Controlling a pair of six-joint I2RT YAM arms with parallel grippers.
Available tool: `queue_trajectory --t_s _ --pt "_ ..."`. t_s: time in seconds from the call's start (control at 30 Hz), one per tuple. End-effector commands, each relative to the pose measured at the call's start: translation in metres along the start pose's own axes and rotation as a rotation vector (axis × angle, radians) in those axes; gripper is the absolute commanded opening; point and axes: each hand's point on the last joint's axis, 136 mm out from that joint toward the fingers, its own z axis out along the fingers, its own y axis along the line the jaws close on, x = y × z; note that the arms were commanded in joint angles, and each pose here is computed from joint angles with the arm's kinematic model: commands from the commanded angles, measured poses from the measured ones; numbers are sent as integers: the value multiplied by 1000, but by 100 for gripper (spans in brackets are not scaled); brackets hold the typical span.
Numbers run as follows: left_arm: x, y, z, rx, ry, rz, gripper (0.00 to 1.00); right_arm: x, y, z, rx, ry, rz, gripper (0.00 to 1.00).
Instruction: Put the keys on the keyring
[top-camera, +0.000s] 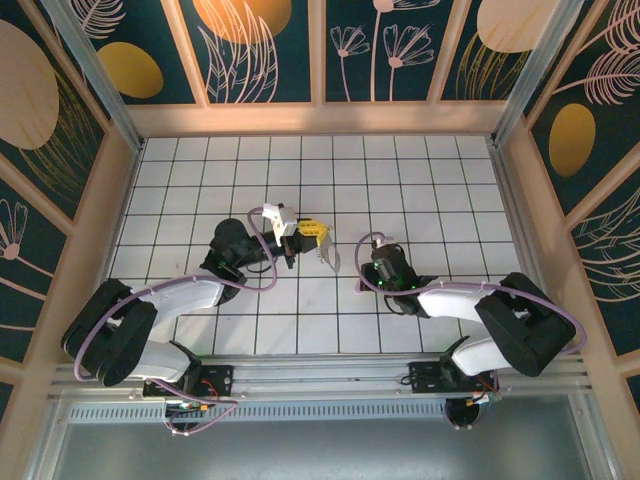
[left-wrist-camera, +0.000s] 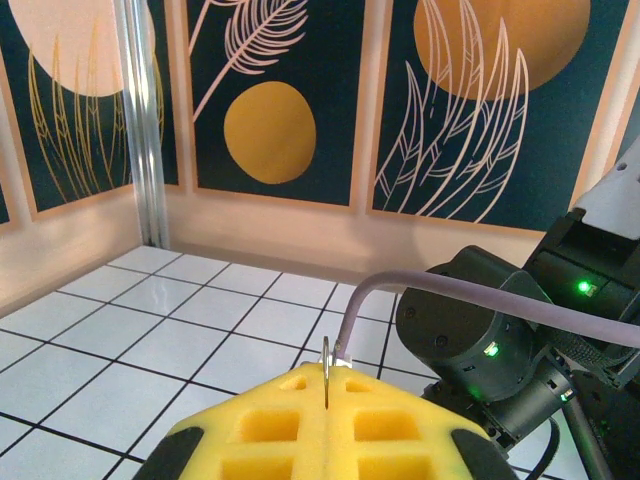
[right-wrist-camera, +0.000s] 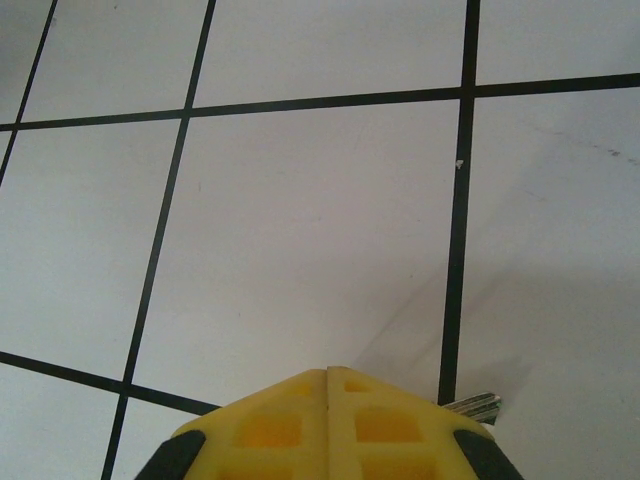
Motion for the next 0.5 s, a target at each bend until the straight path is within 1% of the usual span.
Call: queue_trajectory --t_s 0.0,0.2,0.3,0.47 --pt "-17 -5 -3 4 -57 37 0 -5 4 0 4 -7 8 11" --pt "-17 -5 -3 4 -58 38 0 -3 6 0 -9 -2 17 18" --pt "-17 -5 -3 4 -58 38 0 -2 7 0 -18 3 23 20" --pt "-17 -5 -4 3 -60 40 0 -1 9 0 -30 8 27 21"
